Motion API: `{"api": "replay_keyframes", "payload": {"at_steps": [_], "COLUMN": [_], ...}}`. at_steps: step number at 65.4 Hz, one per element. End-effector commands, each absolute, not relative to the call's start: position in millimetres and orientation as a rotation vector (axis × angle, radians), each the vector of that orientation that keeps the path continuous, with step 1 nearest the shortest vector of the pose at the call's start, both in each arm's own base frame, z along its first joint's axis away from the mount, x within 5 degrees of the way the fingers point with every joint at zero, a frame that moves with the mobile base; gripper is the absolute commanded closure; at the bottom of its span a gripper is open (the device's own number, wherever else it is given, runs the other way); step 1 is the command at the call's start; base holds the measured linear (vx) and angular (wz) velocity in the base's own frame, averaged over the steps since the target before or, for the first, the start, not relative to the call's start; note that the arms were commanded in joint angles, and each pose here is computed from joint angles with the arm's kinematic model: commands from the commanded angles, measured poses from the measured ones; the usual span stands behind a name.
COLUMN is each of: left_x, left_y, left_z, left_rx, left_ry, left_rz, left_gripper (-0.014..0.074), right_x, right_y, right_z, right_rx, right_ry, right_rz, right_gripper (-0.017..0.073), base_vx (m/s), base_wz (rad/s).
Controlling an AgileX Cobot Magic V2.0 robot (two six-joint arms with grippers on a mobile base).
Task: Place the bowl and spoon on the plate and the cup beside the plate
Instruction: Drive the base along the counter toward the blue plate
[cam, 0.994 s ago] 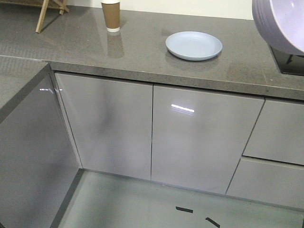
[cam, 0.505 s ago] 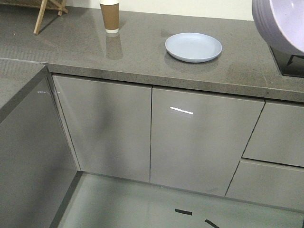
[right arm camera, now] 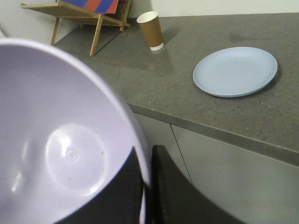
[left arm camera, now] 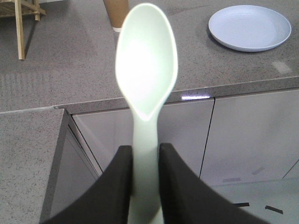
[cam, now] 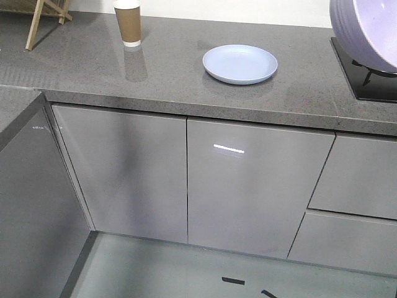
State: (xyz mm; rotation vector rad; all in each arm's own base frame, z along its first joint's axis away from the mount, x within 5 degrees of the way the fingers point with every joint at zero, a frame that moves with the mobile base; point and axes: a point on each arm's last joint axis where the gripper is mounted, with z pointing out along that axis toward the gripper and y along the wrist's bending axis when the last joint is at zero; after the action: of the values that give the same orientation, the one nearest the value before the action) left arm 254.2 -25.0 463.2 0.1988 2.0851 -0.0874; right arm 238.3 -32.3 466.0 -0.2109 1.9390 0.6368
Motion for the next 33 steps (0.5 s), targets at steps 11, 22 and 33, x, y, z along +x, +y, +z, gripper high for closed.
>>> {"api": "replay_keyframes", "payload": {"at_steps": [11,22,33], "left_x": [246.7,246.7,246.7], "left_y": [-25.9,-25.9,-25.9], "left_z": [482.8,482.8,482.8], "left_rx": [0.18,0.18,0.18], "left_ry": [1.969,1.969,1.969], "left_rz": [-0.103,-0.103,-0.103], "left_gripper": [0.06,0.06,0.06], "right_x": [230.0,230.0,230.0], "right_y": [-27.8,-27.8,-27.8], "right_z": [485.4,485.4,485.4], "right_rx": [-0.212,-0.212,-0.212], "right_ry": [1.836,1.836,1.836], "right_rz": [0.633,0.633,0.633], "right_gripper": [0.0565,0.0565,0.0565], "base_vx": [0.06,0.07,0.09], "base_wz": [0.02,0.02,0.01]}}
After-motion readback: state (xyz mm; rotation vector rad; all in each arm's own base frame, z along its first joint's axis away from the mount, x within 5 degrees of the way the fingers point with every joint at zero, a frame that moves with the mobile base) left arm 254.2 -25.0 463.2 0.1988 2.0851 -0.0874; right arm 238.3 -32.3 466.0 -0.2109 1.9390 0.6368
